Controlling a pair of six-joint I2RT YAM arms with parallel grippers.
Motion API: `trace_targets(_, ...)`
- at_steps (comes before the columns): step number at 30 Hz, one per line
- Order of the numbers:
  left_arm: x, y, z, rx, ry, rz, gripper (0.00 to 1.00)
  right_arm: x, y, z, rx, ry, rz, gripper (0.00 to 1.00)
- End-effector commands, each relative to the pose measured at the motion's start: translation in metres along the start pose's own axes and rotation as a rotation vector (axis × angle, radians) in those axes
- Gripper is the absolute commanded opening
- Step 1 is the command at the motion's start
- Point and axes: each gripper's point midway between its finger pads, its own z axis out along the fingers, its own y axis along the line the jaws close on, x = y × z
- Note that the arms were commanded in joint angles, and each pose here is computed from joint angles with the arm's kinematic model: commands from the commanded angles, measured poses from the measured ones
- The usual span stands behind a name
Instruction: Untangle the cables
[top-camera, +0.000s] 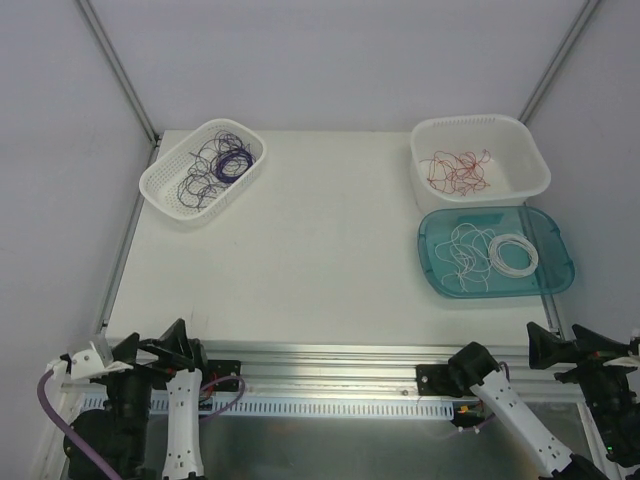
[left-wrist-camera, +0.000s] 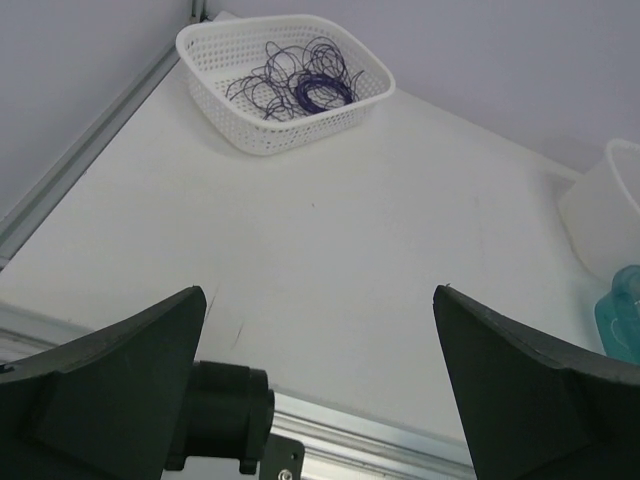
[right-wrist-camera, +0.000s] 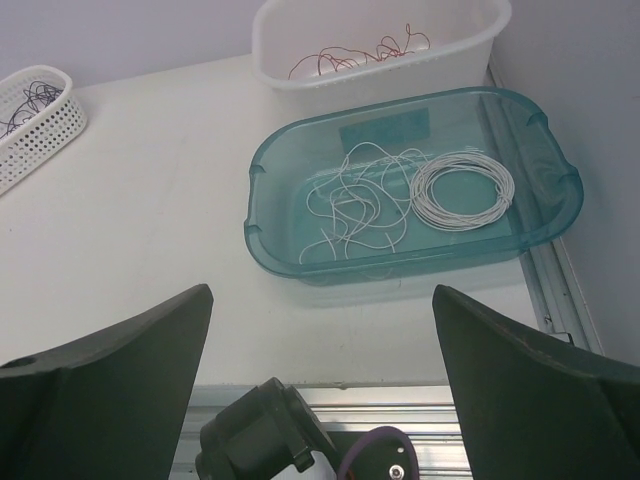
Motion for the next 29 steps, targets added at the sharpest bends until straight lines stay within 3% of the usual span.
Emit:
trace_targets(1,0.031,0.016,-0.020,-0.044,0.068,0.031,0.99,0.016,-0.014,-0.011,0.002,0.015,-0.068,0.97)
trace_targets(14,0.076,0.025,-0.006,-0.059,0.152,-0.054,0.99,0.024,-0.020,-0.015,-0.013,-0.018,-0.002,0.97)
trace_targets(29,0.075,0.028,-0.006,-0.070,0.143,-0.045,0.99,0.023,-0.019,-0.008,0.006,-0.009,-0.005,0.97)
